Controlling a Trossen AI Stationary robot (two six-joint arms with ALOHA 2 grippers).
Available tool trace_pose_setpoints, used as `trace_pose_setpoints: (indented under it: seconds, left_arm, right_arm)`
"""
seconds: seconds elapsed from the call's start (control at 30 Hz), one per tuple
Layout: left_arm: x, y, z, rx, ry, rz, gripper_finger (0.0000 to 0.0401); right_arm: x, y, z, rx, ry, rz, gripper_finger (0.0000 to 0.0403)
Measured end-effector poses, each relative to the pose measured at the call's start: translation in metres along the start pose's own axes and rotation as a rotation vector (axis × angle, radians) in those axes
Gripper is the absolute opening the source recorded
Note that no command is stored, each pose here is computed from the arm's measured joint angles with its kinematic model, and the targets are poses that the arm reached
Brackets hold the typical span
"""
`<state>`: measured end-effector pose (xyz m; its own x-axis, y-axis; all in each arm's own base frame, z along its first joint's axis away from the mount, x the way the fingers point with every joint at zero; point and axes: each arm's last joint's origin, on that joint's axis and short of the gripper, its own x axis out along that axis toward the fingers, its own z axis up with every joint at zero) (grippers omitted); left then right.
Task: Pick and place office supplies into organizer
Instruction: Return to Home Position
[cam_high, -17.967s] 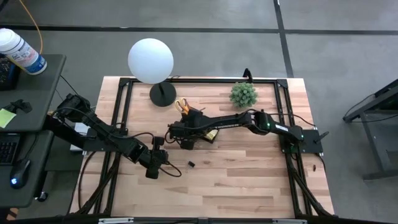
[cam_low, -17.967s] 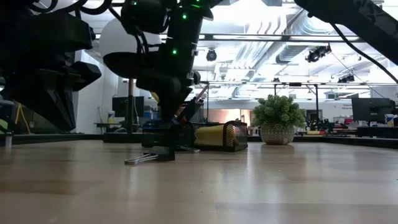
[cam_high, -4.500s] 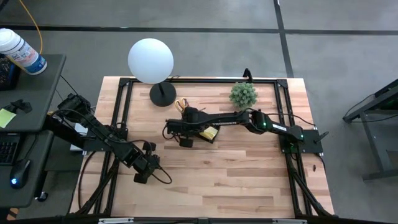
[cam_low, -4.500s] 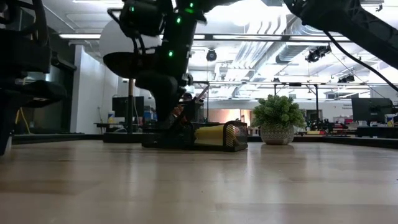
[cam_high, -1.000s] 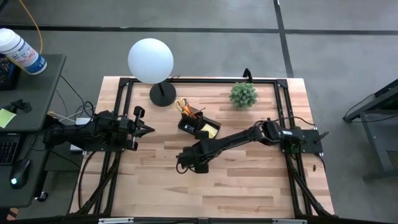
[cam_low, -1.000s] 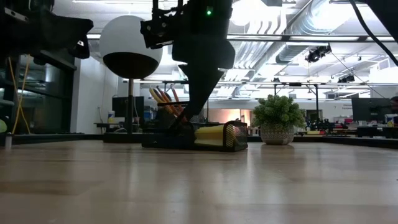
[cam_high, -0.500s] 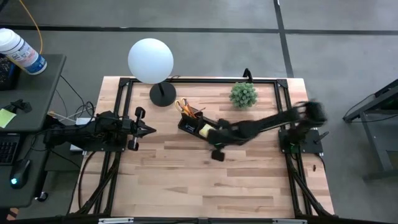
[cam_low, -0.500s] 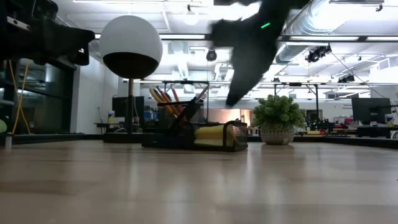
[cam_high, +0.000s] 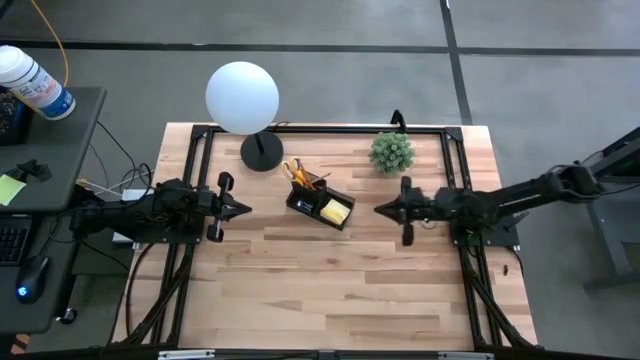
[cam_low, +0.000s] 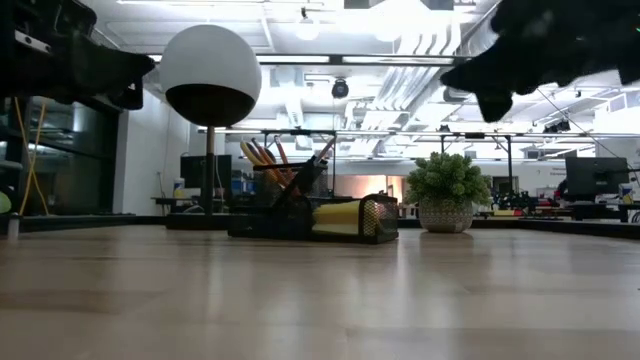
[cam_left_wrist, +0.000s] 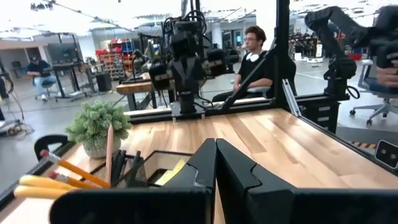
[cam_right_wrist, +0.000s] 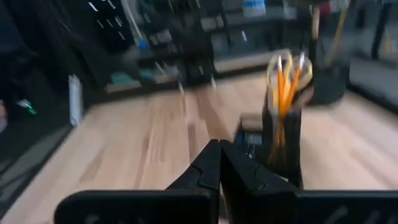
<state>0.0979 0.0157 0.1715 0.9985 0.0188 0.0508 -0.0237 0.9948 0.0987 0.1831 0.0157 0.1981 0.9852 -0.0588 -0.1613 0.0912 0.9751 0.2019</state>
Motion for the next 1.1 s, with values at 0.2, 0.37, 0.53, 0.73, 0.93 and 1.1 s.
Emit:
trace_pose_setpoints:
  seconds: [0.2, 0.37, 0.53, 0.73, 0.93, 1.1]
  left_arm:
    - [0.000, 0.000, -0.001, -0.032, 0.006, 0.000, 0.0000]
    - [0.000, 0.000, 0.000, -0.039, 0.004, 0.000, 0.0000]
    - [0.000, 0.000, 0.000, -0.039, 0.004, 0.000, 0.0000]
    - [0.000, 0.000, 0.000, -0.044, 0.004, 0.000, 0.0000]
    - [0.000, 0.000, 0.000, -0.041, 0.004, 0.000, 0.0000]
    - [0.000, 0.000, -0.001, -0.040, 0.013, 0.007, 0.0000]
  right_arm:
    - [-0.028, -0.014, -0.018, -0.064, -0.184, 0.064, 0.0001]
    - [-0.040, -0.020, -0.030, -0.061, -0.215, 0.058, 0.0000]
    - [-0.044, -0.020, -0.029, -0.116, -0.221, 0.054, 0.0000]
    - [-0.054, -0.021, -0.025, -0.177, -0.268, 0.042, 0.0000]
    - [-0.062, -0.024, -0.028, -0.167, -0.239, 0.028, 0.0000]
    - [-0.068, -0.024, -0.028, -0.161, -0.244, 0.030, 0.0000]
